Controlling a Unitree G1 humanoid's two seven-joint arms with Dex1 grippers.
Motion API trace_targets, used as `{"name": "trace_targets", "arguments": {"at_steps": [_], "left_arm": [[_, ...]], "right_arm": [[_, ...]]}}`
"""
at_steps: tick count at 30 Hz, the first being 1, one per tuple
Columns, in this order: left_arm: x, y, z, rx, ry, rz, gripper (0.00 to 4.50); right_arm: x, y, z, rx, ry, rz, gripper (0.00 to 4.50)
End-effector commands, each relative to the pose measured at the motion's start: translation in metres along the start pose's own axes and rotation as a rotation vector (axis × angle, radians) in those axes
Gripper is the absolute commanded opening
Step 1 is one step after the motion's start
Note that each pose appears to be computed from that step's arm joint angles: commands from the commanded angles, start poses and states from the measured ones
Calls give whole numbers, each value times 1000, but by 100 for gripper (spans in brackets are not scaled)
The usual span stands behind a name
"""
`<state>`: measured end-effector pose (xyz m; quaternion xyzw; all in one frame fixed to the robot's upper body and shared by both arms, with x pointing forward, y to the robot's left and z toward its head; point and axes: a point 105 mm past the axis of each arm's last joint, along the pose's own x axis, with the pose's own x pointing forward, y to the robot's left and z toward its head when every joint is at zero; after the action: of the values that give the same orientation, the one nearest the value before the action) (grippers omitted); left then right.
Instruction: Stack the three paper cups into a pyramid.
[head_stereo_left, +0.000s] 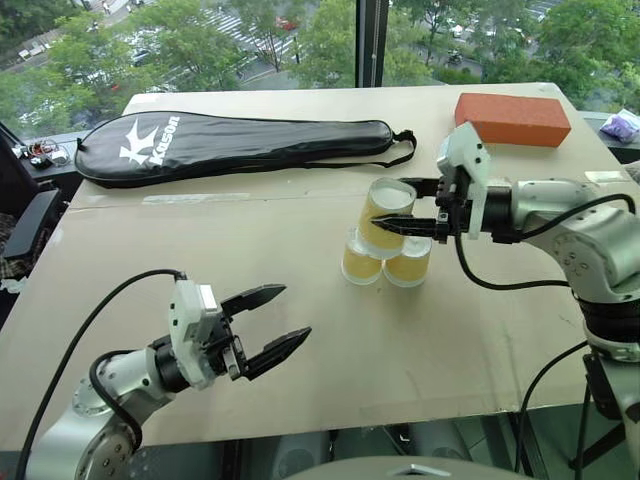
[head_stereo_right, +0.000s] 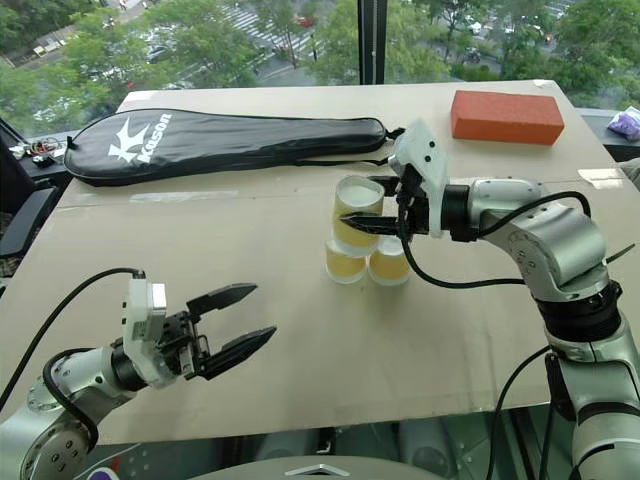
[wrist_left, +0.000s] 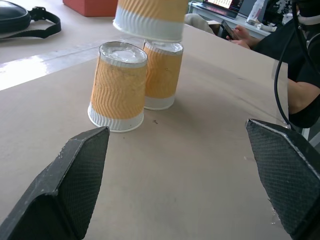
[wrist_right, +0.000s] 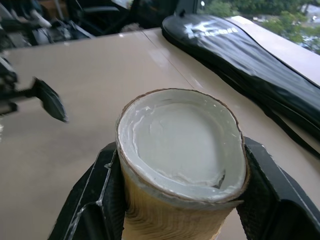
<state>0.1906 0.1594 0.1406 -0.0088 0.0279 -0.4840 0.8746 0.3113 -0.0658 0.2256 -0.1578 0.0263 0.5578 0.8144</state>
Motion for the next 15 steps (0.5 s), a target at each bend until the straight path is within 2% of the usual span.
{"name": "trace_targets", "arguments": {"at_steps": [1,2,3,6,9,12,15], "left_arm": [[2,-6,9,42,-29,-12,450],[2,-6,9,43,-30,-12,450],[3,-7,9,44,-30,-12,450],[3,-7,9,44,-32,-12,450],[3,-7,9,44,-37,-9,450],[5,-7,9,30,-37,6,450],[6,-3,9,20,-30,37,450]], "right_arm": [[-3,1,3,-83,16,15,210],[-2,2,0,-84,22,22,210],[-2,4,-4,-92,36,32,313],[-2,8,-5,-109,34,54,448],[-6,9,4,-151,-4,43,448],[-22,11,16,-160,-66,35,448],[-46,13,15,-167,-88,-4,448]]}}
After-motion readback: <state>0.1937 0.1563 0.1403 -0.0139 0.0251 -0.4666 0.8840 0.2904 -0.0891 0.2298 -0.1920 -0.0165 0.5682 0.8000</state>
